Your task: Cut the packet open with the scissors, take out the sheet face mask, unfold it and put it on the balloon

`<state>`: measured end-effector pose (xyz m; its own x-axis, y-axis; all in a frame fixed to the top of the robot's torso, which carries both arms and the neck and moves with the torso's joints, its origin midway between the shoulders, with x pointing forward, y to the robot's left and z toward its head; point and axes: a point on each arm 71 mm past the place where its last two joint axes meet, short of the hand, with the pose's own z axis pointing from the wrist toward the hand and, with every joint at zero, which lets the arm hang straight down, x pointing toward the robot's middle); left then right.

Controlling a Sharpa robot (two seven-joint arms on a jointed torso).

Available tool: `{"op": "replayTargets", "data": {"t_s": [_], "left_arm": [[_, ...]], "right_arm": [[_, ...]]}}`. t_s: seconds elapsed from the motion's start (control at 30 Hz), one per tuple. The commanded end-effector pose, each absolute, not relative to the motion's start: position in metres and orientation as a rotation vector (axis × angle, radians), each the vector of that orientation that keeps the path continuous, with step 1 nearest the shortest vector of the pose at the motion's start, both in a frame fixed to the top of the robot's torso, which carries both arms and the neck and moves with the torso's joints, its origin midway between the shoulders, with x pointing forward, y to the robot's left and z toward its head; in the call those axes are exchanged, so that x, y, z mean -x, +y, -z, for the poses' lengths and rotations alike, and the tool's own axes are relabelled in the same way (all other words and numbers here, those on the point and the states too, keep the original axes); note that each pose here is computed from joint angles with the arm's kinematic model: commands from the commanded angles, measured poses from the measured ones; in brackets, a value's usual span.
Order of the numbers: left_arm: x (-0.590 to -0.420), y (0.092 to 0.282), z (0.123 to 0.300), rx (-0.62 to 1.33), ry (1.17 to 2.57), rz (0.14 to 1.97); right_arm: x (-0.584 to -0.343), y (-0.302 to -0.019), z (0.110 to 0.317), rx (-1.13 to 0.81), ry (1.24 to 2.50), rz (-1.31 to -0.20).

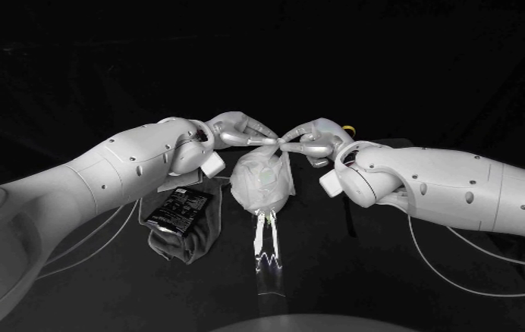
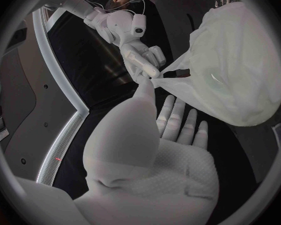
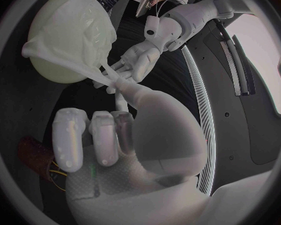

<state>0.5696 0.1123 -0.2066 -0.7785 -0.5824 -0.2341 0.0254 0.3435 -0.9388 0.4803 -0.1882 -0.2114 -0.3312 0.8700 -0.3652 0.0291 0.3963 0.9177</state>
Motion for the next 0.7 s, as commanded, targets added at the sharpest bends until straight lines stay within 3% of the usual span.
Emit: {"op": "replayTargets", "data": {"t_s": [0.03,0.4,0.7], "left_arm": [[-0.568,0.11,0.204,0.534,2.078,1.54],[-0.566,0.109,0.206,0.53,2.129,1.555],[-0.568,0.114,0.205,0.526,2.089,1.53]], "right_arm": [[-0.478,-0.186,0.207,-0.705,1.65,-1.09],[-0.472,-0.185,0.207,-0.582,1.642,-1.079],[-0.466,-0.182,0.213,-0.417,1.665,-1.055]]}}
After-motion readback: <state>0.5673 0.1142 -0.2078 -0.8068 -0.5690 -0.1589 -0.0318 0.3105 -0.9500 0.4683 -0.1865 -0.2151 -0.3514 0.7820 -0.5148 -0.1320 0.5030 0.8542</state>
